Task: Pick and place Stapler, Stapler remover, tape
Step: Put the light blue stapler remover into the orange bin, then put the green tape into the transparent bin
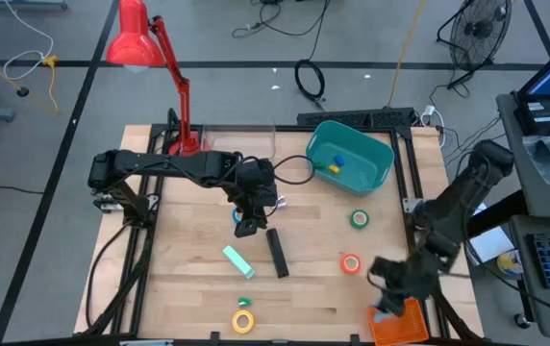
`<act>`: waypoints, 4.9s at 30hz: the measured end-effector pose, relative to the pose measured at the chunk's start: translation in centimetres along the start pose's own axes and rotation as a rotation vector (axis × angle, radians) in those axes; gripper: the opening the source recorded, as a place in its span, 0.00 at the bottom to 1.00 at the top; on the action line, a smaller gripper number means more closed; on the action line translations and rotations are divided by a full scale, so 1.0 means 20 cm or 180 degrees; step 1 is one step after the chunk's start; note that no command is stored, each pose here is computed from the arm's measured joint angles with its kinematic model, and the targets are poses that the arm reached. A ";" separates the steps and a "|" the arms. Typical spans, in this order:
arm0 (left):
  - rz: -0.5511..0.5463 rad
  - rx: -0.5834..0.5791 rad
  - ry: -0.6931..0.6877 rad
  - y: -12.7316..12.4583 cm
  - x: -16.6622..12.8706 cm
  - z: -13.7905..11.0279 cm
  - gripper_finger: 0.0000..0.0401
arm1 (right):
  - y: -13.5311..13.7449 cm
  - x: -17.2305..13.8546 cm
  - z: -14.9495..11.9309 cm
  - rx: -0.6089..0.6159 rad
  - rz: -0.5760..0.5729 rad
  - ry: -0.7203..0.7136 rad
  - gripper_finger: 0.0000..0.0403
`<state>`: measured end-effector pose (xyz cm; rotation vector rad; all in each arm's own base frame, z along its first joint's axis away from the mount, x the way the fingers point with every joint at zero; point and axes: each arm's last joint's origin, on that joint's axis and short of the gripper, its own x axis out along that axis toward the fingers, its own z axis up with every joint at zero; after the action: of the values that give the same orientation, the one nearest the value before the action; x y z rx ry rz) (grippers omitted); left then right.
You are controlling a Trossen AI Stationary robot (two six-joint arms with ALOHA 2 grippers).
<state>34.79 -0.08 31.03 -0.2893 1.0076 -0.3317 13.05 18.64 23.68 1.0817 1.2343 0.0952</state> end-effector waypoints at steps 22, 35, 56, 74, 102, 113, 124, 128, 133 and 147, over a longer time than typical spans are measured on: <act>0.0011 0.0001 0.0037 0.03 -0.02 -0.01 0.19 | -0.11 0.33 -0.18 0.0317 -0.0666 0.0054 0.08; 0.0006 -0.0009 0.0032 0.04 -0.02 -0.01 0.19 | -0.15 0.36 -0.18 0.0392 -0.0934 0.0058 0.17; 0.0009 -0.0003 0.0005 0.04 -0.02 0.00 0.19 | 0.03 0.05 -0.05 0.0195 0.0365 -0.1142 0.47; 0.0206 -0.0134 -0.0109 0.10 -0.04 0.01 0.19 | 0.10 -0.27 0.42 -0.0330 0.0597 -0.2763 0.43; 0.0958 -0.0639 -0.0259 0.29 -0.13 0.01 0.19 | -0.29 -0.24 1.04 0.0224 -0.0897 -0.2472 0.42; 0.0944 -0.0629 -0.0204 0.27 -0.12 0.00 0.19 | -0.39 -0.22 0.80 0.0864 -0.1525 -0.1133 0.28; 0.0946 -0.0594 -0.0252 0.27 -0.12 0.01 0.19 | -0.41 -0.21 0.71 0.0937 -0.2080 -0.1193 0.30; 0.0943 -0.0603 -0.0254 0.27 -0.12 0.01 0.19 | -0.42 -0.21 0.72 0.0808 -0.2210 -0.1238 0.36; 0.0941 -0.0615 -0.0253 0.27 -0.12 0.01 0.19 | -0.46 -0.15 0.73 0.0759 -0.2226 -0.1216 0.43; 0.0919 -0.0614 -0.0229 0.26 -0.11 0.01 0.19 | -0.62 0.00 0.75 0.0755 -0.2110 -0.1284 0.43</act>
<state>34.47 5.52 30.88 -0.3225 0.9962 0.0380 19.07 2.86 14.01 0.7875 1.1891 -0.7566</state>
